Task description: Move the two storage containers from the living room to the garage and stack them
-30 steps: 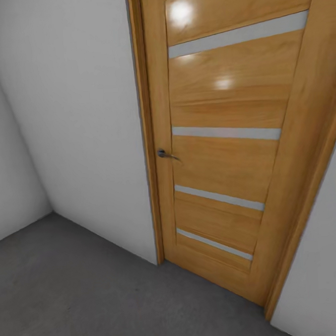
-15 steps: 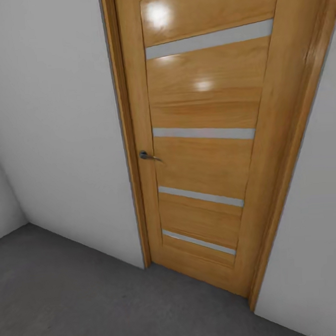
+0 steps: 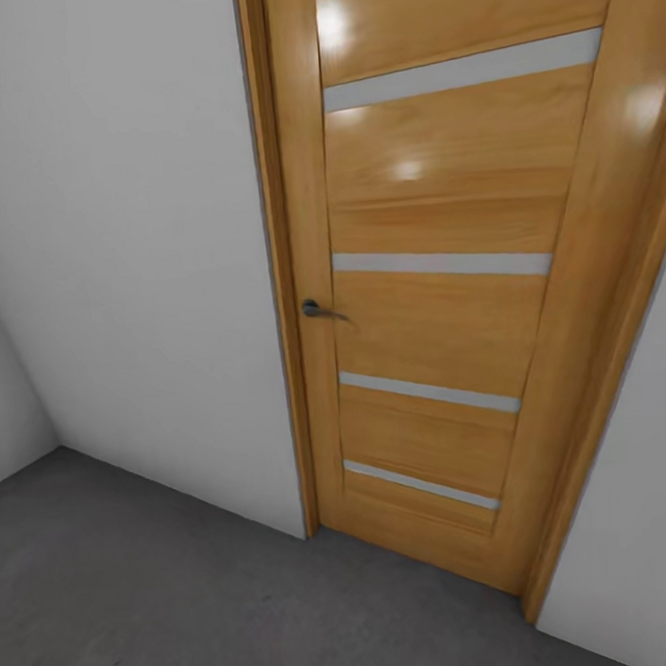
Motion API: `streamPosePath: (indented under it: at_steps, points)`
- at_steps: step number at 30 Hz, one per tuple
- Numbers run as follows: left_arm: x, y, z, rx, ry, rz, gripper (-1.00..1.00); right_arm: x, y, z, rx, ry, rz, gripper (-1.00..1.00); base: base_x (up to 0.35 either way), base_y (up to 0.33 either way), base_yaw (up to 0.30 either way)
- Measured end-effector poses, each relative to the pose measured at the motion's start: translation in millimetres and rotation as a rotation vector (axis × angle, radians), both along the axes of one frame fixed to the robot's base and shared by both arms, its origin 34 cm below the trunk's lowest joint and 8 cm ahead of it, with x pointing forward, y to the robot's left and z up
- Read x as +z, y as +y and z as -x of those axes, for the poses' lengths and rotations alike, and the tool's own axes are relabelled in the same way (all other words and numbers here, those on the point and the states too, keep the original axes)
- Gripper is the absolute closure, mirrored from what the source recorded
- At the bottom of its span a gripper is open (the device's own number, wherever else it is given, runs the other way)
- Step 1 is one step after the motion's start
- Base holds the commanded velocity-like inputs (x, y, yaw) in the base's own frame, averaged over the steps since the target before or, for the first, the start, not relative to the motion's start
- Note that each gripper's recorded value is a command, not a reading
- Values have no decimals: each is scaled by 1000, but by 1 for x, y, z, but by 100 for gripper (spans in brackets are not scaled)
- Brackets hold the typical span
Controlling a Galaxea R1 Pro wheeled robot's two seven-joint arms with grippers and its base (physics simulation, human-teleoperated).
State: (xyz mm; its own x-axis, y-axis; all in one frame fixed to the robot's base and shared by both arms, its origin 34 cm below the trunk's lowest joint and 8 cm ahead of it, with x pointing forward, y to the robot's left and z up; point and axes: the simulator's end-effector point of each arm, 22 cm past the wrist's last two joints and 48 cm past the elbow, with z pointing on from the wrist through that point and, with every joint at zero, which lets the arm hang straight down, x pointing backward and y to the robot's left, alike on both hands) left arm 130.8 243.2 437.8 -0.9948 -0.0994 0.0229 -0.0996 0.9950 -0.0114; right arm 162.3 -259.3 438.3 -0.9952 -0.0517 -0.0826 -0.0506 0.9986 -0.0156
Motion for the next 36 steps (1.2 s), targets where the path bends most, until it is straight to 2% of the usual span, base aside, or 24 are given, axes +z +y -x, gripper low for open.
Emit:
streamPosePath:
  at_steps: [7, 15, 36]
  points:
    - [0, 1, 0, 9, 0, -1, -100, 0, 0, 1, 1, 2, 0, -100, 118, 217, 0]
    - [0, 1, 0, 26, 1, -2, -100, 0, 2, -1, 0, -2, -2, -100, 33, 40, -21]
    - [0, 1, 0, 28, 0, -3, -100, 0, 3, 0, -1, -2, -2, -100, 1, 1, -230]
